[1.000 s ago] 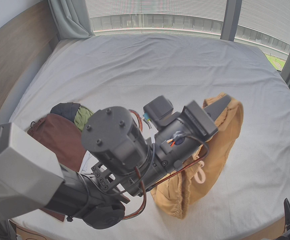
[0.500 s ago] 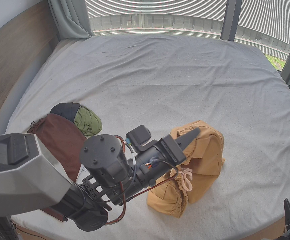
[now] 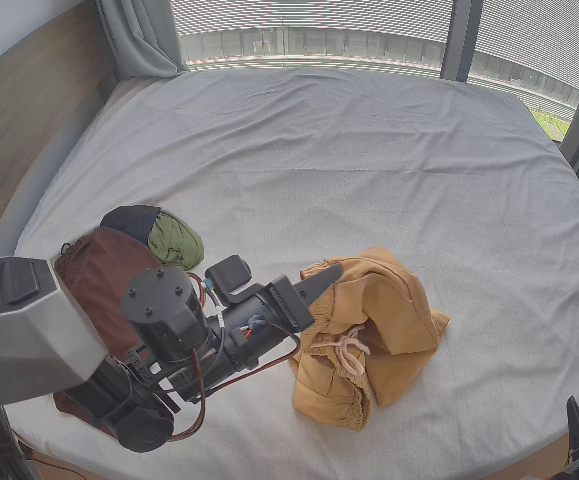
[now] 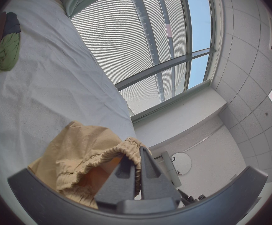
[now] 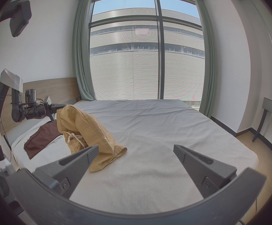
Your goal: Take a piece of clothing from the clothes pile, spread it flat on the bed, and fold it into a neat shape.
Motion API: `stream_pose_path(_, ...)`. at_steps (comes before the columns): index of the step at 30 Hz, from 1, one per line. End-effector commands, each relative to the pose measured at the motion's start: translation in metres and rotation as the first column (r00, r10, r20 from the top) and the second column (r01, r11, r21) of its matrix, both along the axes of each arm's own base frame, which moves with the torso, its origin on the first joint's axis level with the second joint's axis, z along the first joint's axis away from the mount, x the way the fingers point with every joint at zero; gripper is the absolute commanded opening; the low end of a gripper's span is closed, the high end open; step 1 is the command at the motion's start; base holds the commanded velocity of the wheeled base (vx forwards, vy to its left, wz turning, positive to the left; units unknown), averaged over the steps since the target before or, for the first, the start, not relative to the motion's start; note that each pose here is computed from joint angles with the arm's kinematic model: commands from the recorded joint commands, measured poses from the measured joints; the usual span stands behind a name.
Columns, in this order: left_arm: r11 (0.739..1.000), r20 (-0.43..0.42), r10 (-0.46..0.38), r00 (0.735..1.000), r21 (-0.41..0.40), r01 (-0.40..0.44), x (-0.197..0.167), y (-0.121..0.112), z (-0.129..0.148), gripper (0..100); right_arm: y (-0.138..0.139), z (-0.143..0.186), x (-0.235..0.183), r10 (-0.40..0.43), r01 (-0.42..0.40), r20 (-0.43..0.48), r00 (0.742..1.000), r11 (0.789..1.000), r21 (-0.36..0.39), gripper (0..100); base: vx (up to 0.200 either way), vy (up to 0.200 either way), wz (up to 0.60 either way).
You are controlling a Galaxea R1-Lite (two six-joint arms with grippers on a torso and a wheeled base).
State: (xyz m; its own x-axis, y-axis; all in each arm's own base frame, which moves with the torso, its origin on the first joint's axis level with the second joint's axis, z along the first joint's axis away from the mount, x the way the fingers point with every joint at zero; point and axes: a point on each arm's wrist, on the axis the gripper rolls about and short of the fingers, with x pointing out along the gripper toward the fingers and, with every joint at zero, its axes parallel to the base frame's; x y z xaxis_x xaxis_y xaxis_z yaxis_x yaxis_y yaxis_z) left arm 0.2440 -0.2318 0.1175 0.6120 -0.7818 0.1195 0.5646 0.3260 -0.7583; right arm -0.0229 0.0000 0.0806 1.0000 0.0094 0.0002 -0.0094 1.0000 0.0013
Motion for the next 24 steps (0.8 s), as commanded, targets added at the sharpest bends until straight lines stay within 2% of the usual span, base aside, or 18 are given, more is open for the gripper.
stream_pose_path(1, 0.997, -0.01, 0.02, 1.0, 0.072, -0.019, 0.007, 0.024, -0.012, 0, 0.0, -0.005, 0.0, 0.0, 0.0, 0.0, 1.0, 1.0, -0.001, 100, 0.0, 0.0, 0.0)
stream_pose_path(12, 0.98, 0.047, 0.068, 0.997, 0.183, -0.075, 0.02, 0.056, -0.023, 0, 0.0, -0.005, 0.0, 0.0, 0.0, 0.0, 1.0, 1.0, -0.001, 100, 0.0, 0.0, 0.0)
stream_pose_path(15, 0.957, 0.098, 0.101, 0.99, 0.261, -0.124, 0.03, 0.067, -0.033, 0, 0.0, -0.005, 0.0, 0.0, 0.0, 0.001, 1.0, 1.0, -0.001, 100, 0.0, 0.0, 0.0)
stream_pose_path(18, 0.947, 0.107, 0.093, 0.99, 0.296, -0.121, 0.033, 0.075, -0.039, 0, 0.0, -0.005, 0.0, 0.0, 0.0, 0.0, 1.0, 1.0, -0.001, 100, 0.0, 0.0, 0.0)
stream_pose_path(23, 0.944, 0.088, 0.09, 0.992, 0.308, -0.114, 0.032, 0.083, -0.043, 0, 0.0, -0.005, 0.0, 0.0, 0.0, 0.001, 1.0, 1.0, -0.003, 100, 0.0, 0.0, 0.0)
stream_pose_path(24, 0.942, 0.092, 0.115, 0.989, 0.306, -0.138, 0.036, 0.091, -0.042, 0, 0.0, -0.005, 0.0, 0.0, 0.0, 0.001, 1.0, 1.0, -0.003, 100, 0.0, 0.0, 0.0)
